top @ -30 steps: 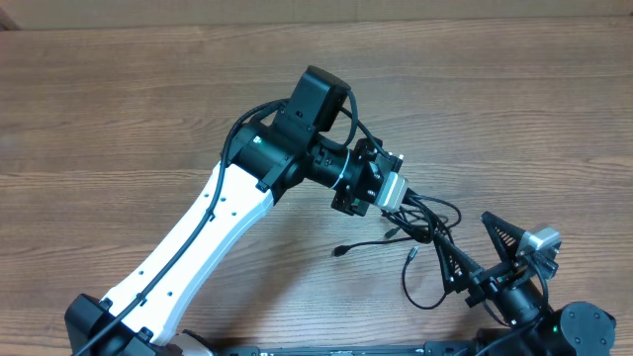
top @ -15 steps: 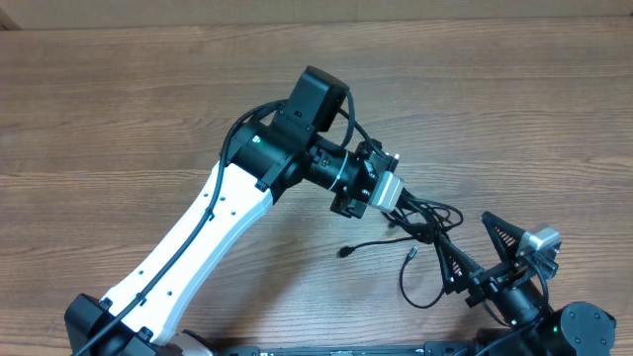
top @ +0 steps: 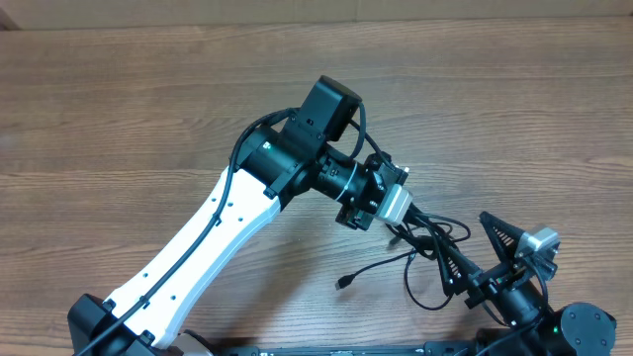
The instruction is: Untangle cables
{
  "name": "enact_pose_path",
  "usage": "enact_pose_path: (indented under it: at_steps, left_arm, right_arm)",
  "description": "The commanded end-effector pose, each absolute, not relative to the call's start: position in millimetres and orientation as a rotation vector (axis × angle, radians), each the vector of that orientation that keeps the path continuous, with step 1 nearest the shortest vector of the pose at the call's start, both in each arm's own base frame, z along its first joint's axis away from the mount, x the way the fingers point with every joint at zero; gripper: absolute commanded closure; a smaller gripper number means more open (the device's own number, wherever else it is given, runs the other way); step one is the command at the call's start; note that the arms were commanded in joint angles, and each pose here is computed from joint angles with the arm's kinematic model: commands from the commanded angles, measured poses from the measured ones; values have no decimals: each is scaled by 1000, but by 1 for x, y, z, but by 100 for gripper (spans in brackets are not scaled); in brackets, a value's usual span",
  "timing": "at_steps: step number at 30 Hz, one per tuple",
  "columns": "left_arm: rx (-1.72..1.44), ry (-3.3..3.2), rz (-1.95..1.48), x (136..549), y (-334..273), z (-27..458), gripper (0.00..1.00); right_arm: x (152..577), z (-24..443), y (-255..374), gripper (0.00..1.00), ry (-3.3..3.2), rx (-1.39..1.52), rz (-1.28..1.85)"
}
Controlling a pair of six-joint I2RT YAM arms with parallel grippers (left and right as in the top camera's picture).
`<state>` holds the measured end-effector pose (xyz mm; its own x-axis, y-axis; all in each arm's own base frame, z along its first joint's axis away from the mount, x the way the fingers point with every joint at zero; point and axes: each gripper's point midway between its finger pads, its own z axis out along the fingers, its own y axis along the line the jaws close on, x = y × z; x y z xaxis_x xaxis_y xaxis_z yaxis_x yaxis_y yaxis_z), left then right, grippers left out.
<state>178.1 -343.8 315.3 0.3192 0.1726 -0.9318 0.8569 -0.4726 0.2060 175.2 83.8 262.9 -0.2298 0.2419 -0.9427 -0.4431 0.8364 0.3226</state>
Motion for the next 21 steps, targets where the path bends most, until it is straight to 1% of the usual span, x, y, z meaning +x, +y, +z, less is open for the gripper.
enact_pose_path:
  at_steps: [1,7,16,21]
  left_arm:
    - [1850,853,-1194,168,-341,330,96]
    - [1879,916,-1109,178,-341,319,96]
    - [1912,893,-1151,160,-347,317,96]
    - [1941,918,-1124,158,-349,310,96]
  right_arm:
    - [176,263,84,5,1684,-154,640]
    - [176,264,84,6,1682,-156,640]
    - [176,266,84,6,1672,-155,641]
    - [176,266,83,6,1673,-154,641]
